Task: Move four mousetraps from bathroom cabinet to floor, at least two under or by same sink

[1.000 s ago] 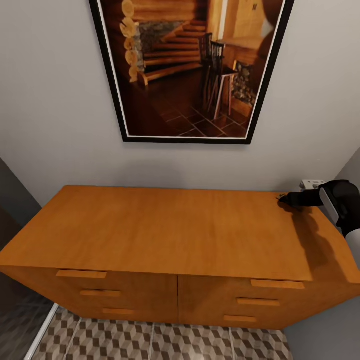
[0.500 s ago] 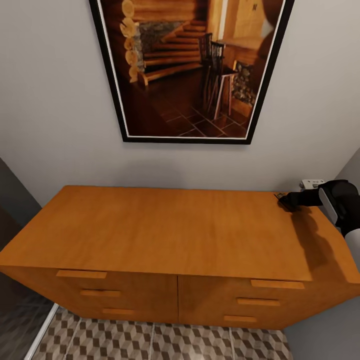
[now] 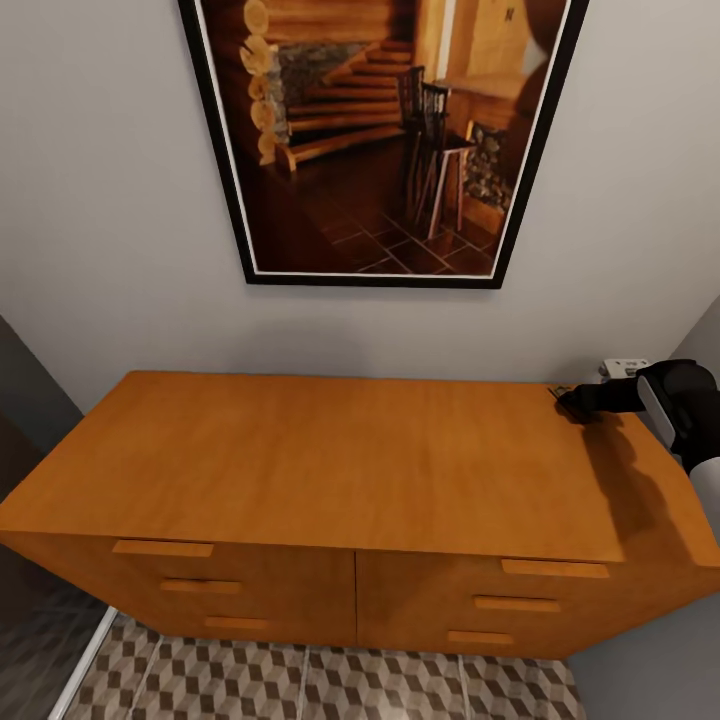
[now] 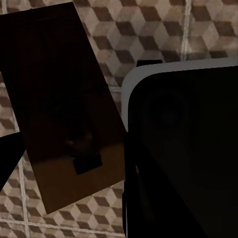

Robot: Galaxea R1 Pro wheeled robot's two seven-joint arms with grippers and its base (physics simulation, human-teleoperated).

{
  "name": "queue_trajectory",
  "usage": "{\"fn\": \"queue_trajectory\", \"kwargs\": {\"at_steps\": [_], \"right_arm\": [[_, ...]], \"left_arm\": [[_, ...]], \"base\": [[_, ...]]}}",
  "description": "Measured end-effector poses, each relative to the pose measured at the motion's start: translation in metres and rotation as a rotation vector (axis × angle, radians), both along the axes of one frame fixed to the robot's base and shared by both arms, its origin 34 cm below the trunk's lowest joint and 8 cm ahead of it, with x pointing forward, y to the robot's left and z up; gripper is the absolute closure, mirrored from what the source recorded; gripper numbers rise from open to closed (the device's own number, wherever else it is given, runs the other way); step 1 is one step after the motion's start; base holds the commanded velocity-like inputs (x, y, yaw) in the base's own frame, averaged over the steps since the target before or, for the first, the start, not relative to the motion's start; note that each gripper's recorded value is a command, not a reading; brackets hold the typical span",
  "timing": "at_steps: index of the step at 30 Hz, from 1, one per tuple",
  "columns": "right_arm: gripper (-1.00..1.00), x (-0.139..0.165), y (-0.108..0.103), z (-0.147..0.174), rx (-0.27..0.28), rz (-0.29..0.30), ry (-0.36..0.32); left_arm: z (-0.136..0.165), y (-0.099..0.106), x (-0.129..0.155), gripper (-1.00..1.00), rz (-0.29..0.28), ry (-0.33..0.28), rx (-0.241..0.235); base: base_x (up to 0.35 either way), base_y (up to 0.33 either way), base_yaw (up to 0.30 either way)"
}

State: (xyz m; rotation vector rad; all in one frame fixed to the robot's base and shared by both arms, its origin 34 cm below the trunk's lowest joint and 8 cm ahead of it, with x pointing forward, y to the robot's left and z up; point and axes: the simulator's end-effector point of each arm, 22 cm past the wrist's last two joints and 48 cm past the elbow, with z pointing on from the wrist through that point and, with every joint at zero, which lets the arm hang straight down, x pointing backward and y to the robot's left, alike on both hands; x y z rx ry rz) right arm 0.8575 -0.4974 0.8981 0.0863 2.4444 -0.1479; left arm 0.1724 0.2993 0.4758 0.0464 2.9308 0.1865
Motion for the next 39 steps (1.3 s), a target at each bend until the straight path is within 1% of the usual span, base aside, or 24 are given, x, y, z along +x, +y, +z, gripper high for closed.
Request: {"fn": "queue_trajectory", "kwargs": {"at_steps": [8,13,22,23,32,39], "right_arm": [[1.0,0.001,0.003,0.0,0.014,0.001,-0.003],[1.0,0.0,0.001,0.0,0.015,-0.004,-0.002],[1.0,-0.001,-0.002,0.0,0.015,-0.01,0.0],[1.0,0.0,-0.003,0.002,0.003,-0.009,-0.004],[1.0,0.013,0.006,0.036,-0.024,0.021,-0.078],[1.0,0.016,0.007,0.045,-0.033,0.027,-0.097]], "left_arm": [[0.0,0.0,0.0,1.0,0.0,0.001,0.0],[0.0,0.0,0.0,1.0,0.0,0.001,0.0],[0.0,0.0,0.0,1.0,0.0,0.0,0.0],[0.0,0.0,0.0,1.0,0.0,0.0,0.0],[0.0,0.0,0.0,1.0,0.0,0.0,0.0],[0.0,0.0,0.0,1.0,0.0,0.0,-0.001]], "base": [[-0.246,0.0,0.0],[-0.262,0.0,0.0],[-0.04,0.0,0.0],[-0.003,0.0,0.0],[-0.001,0.0,0.0],[0.0,0.0,0.0]]}}
